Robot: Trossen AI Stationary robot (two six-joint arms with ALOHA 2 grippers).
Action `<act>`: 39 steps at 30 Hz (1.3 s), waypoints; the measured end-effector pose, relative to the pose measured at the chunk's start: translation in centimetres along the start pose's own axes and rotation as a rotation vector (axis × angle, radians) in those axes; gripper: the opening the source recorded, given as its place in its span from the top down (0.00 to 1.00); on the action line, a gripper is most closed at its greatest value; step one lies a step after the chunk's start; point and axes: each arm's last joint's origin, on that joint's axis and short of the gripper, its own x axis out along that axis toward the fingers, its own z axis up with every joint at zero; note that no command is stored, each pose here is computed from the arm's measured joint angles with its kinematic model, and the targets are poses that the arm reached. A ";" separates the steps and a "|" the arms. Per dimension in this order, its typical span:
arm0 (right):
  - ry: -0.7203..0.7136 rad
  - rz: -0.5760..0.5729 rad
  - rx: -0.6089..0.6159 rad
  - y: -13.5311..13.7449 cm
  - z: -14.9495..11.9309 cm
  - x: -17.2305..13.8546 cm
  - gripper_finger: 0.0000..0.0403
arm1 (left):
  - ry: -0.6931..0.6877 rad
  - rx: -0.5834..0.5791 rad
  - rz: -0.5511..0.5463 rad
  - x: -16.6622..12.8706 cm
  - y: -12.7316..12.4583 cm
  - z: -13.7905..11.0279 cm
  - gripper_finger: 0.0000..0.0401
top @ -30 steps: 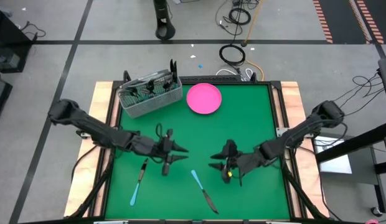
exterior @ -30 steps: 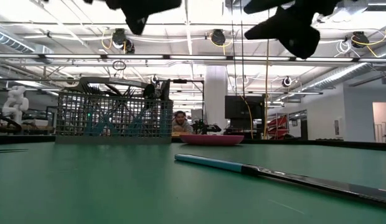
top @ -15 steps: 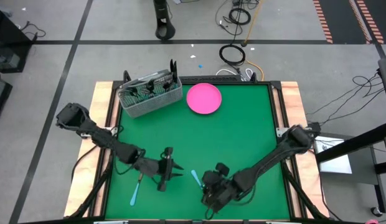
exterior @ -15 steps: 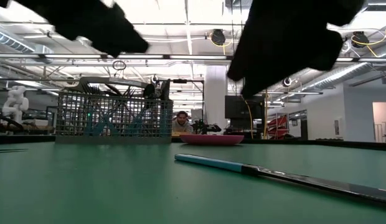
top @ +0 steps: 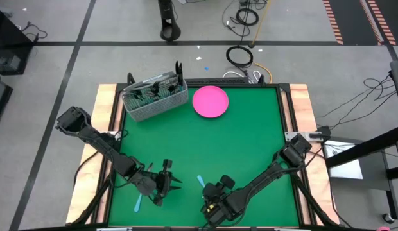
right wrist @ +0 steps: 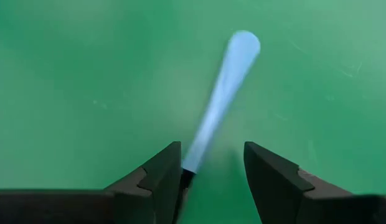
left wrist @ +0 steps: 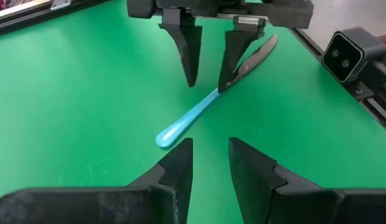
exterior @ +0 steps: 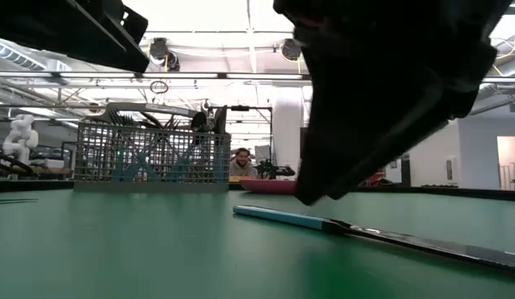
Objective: Sort silverware
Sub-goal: Put the blue knife into the gray silverware holder
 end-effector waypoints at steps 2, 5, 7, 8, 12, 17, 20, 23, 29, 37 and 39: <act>-0.007 0.012 0.018 0.2 -0.1 -0.2 0.59 | 0.005 0.008 0.000 0.0 0.0 0.0 0.74; -0.041 0.029 0.047 0.5 -0.2 -0.4 0.59 | 0.027 0.033 0.005 0.0 0.1 -0.3 0.74; -0.065 0.031 0.065 0.6 -0.4 -0.6 0.59 | 0.034 0.037 0.006 0.0 0.1 -0.3 0.74; -0.075 0.032 0.065 0.7 -0.6 -0.7 0.59 | 0.039 0.040 0.005 0.0 0.1 -0.4 0.74; -0.093 0.059 0.064 1.2 -1.1 -0.6 0.59 | 0.049 0.027 0.001 -0.7 0.4 -0.2 0.74; -0.111 0.050 0.052 1.6 -1.9 0.9 0.59 | -0.005 -0.007 0.017 -2.9 1.5 1.2 0.74; -0.119 0.031 0.039 1.8 -2.6 2.1 0.59 | -0.047 -0.027 0.017 -3.8 1.9 1.9 0.74; -0.095 -0.001 0.029 1.6 -3.4 3.2 0.59 | -0.060 -0.034 0.015 -4.1 2.0 2.1 0.74; -0.071 -0.023 0.016 1.5 -4.3 2.7 0.59 | -0.061 -0.044 0.014 -4.1 2.0 2.1 0.74; -0.030 -0.039 -0.003 1.2 -4.6 2.7 0.72 | -0.065 -0.048 0.015 -4.1 2.0 2.1 0.74; -0.029 -0.043 -0.010 1.2 -4.6 2.7 0.79 | -0.067 -0.049 0.015 -4.1 2.0 2.1 0.74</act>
